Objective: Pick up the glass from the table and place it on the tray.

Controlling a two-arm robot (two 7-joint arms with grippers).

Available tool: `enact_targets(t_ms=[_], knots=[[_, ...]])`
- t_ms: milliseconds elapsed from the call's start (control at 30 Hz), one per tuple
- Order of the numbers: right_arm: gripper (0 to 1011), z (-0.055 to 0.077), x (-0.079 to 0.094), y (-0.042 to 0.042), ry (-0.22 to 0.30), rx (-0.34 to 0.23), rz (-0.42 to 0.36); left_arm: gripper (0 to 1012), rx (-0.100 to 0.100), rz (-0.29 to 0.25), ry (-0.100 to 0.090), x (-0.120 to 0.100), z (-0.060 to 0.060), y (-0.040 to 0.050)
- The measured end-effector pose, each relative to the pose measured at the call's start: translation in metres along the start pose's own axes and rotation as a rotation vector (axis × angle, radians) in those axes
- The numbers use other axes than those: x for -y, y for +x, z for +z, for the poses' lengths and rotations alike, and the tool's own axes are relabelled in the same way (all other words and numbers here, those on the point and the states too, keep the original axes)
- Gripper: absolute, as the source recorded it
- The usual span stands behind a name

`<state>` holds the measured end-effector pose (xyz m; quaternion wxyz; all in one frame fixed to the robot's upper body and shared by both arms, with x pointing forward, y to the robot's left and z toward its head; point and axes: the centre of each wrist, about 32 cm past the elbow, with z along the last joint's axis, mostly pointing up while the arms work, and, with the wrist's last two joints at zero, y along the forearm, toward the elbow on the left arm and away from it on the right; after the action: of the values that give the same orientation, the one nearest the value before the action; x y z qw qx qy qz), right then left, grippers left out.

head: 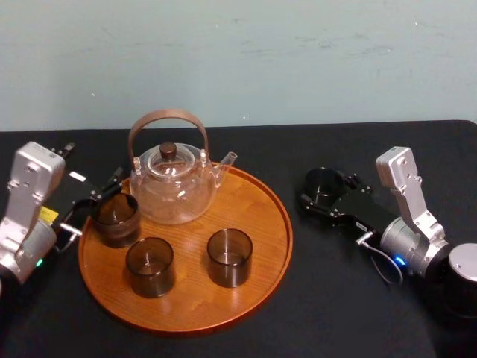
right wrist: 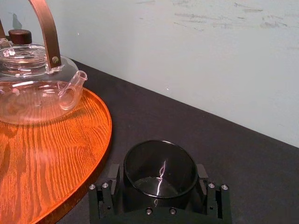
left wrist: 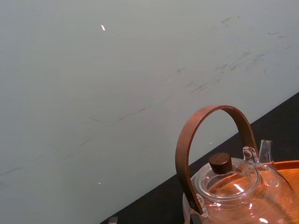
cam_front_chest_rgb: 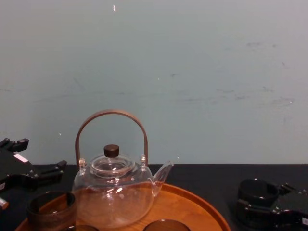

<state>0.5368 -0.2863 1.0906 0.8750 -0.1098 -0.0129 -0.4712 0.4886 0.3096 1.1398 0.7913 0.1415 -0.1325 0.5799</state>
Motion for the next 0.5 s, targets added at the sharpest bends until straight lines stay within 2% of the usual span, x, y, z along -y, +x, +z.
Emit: enact_targets(t_ms=[233, 367, 500], knots=[[1002, 0.0002, 0.0002, 0.0001, 0.001, 0.0, 0.0, 1002, 0.0, 0.0, 0.0, 0.0, 0.0, 0.0], [937, 0.0002, 0.0003, 0.0002, 0.001, 0.0, -0.001, 1001, 0.0, 0.0, 0.0, 0.0, 0.0, 0.0], [915, 0.0003, 0.0005, 0.0003, 0.001, 0.0, -0.001, 1001, 0.0, 0.0, 0.0, 0.0, 0.0, 0.0]])
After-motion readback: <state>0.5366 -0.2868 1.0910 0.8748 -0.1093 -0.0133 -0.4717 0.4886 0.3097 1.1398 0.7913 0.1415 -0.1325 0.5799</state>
